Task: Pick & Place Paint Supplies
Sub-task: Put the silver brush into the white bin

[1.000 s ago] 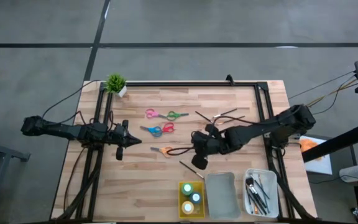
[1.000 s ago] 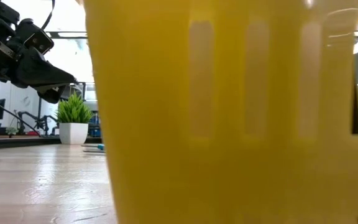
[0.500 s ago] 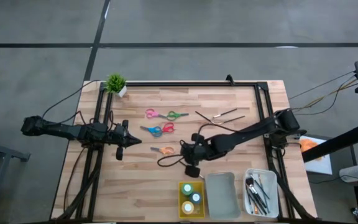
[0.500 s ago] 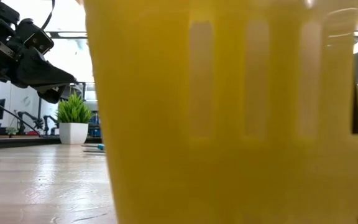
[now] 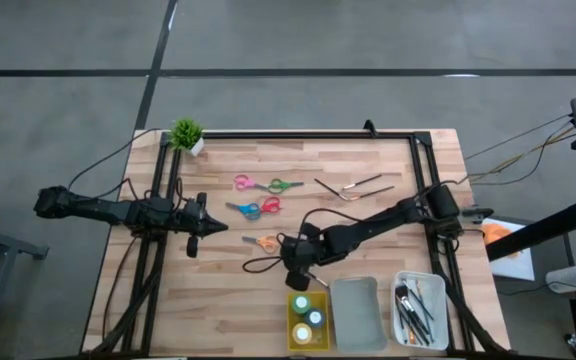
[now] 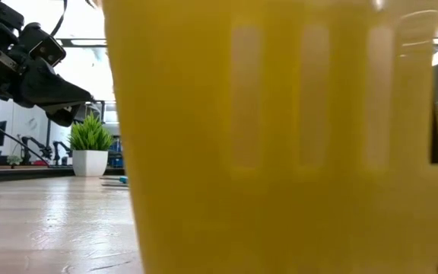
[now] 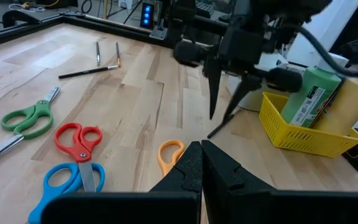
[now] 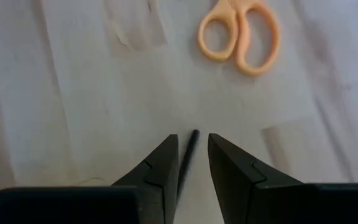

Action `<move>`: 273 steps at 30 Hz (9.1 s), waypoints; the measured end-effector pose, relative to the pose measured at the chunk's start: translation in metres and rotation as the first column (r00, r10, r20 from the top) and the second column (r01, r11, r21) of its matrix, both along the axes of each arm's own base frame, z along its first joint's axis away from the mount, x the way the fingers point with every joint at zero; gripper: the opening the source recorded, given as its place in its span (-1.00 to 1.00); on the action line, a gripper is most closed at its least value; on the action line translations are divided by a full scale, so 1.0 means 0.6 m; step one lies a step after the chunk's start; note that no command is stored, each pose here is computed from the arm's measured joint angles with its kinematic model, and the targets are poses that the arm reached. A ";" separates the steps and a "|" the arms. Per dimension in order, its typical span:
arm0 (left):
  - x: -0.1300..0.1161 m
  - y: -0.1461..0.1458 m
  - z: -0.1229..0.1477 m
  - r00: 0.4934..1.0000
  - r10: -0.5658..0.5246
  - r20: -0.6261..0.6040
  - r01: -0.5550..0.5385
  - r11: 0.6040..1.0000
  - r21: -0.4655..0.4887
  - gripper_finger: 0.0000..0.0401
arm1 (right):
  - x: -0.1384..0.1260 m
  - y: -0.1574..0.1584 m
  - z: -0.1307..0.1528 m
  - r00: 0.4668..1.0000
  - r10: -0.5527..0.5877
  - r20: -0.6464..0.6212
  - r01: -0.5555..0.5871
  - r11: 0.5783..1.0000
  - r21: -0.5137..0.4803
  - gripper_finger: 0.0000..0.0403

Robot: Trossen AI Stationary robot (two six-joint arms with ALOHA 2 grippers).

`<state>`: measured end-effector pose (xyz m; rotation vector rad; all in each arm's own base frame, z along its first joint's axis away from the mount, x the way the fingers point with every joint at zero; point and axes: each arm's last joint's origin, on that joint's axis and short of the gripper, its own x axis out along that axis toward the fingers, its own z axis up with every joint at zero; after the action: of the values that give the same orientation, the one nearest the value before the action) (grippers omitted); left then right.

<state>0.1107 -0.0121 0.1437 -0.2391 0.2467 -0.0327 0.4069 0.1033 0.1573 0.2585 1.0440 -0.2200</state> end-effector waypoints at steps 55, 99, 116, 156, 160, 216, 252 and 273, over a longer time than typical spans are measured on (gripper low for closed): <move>0.000 0.000 0.000 1.000 0.000 0.001 0.000 1.000 0.000 -1.00 | -0.005 -0.003 -0.037 0.974 -0.167 -0.151 0.176 0.983 0.046 -0.94; 0.000 0.000 0.000 1.000 0.000 0.000 0.000 1.000 0.000 -1.00 | -0.109 -0.041 0.180 0.978 -0.204 -0.032 0.202 0.977 -0.072 -0.96; 0.000 0.000 0.000 1.000 0.000 0.000 0.000 1.000 0.000 -1.00 | -0.235 0.025 0.237 0.841 -0.475 -0.260 0.513 0.853 0.099 -0.96; 0.000 0.000 0.000 1.000 0.000 0.000 0.000 1.000 0.000 -1.00 | -0.408 0.260 0.084 0.435 -0.853 -0.289 0.829 0.504 -0.240 -0.95; 0.000 0.000 0.000 1.000 0.000 0.000 0.000 1.000 0.000 -1.00 | -0.405 0.269 0.058 0.405 -0.866 -0.292 0.821 0.485 -0.302 -0.95; 0.000 0.000 0.000 1.000 0.000 0.000 0.000 1.000 0.000 -1.00 | -0.385 0.203 0.150 0.740 -0.670 0.058 0.670 0.729 -0.142 -0.64; 0.000 0.000 0.000 1.000 0.000 0.001 0.000 1.000 0.000 -1.00 | -0.274 -0.182 0.056 0.891 -0.429 0.151 0.450 0.881 -0.149 -0.64; 0.000 0.000 0.000 1.000 0.000 0.000 0.000 1.000 0.000 -1.00 | -0.238 -0.277 -0.003 0.888 -0.452 0.086 0.459 0.884 -0.093 -0.64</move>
<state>0.1107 -0.0121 0.1437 -0.2391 0.2463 -0.0327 0.2641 -0.0630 0.1554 0.4075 0.8936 -0.6917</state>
